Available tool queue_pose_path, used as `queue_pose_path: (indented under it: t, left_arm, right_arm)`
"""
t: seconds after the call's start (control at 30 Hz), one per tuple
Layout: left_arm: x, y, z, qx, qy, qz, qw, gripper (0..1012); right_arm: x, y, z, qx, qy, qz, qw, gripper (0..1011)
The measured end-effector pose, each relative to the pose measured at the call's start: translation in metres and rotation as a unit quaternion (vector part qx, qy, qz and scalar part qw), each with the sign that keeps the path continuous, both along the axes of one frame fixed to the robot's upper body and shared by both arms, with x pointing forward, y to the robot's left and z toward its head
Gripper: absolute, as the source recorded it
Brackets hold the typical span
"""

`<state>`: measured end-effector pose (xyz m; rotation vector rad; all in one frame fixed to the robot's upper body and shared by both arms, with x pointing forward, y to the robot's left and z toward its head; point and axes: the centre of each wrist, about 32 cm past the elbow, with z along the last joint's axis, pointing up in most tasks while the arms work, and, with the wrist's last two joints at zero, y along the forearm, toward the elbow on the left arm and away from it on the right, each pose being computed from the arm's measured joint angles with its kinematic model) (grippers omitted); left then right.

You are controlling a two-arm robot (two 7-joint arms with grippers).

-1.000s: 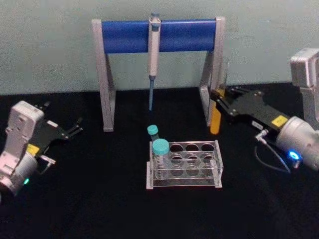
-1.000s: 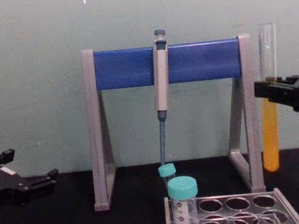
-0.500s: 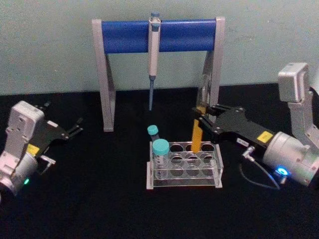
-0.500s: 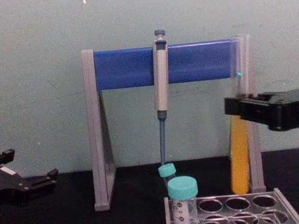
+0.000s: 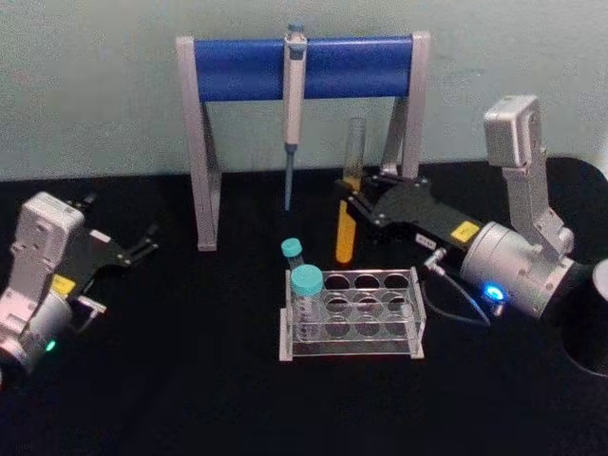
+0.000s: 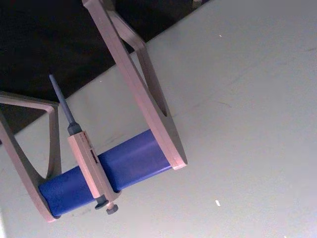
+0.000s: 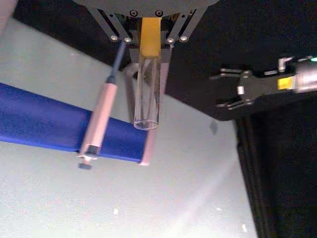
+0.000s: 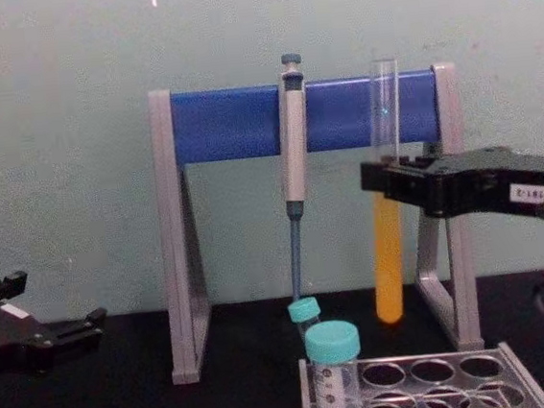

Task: Pick up the test tube from the test tube rack, shake it, then place it back into the test tube rack.

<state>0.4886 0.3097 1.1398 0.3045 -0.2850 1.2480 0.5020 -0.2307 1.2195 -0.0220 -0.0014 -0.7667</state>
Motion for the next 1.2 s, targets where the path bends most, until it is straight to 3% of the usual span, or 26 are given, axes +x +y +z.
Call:
queue_pose_path:
  t: [0.2, 0.4, 0.6, 0.8, 1.0, 1.2]
  left_arm:
    - [0.0, 0.0, 0.0, 0.0, 0.0, 0.0, 1.0, 1002]
    - [0.0, 0.0, 0.0, 0.0, 0.0, 0.0, 1.0, 1001]
    - [0.0, 0.0, 0.0, 0.0, 0.0, 0.0, 1.0, 1001]
    - [0.0, 0.0, 0.0, 0.0, 0.0, 0.0, 1.0, 1001]
    - [0.0, 0.0, 0.0, 0.0, 0.0, 0.0, 1.0, 1002]
    - [0.0, 0.0, 0.0, 0.0, 0.0, 0.0, 1.0, 1001]
  right_arm:
    - [0.008, -0.01, 0.002, -0.005, -0.006, -0.028, 0.9996, 229]
    - [0.007, -0.021, 0.004, -0.007, -0.011, -0.052, 0.9986, 229]
    - [-0.001, -0.03, 0.005, -0.012, -0.011, -0.068, 0.9975, 229]
    - [-0.019, -0.039, 0.005, -0.024, -0.002, -0.075, 0.9969, 229]
    - [-0.035, -0.038, 0.004, -0.028, 0.01, -0.063, 0.9976, 229]
    - [-0.042, -0.029, 0.001, -0.018, 0.022, -0.035, 0.999, 229]
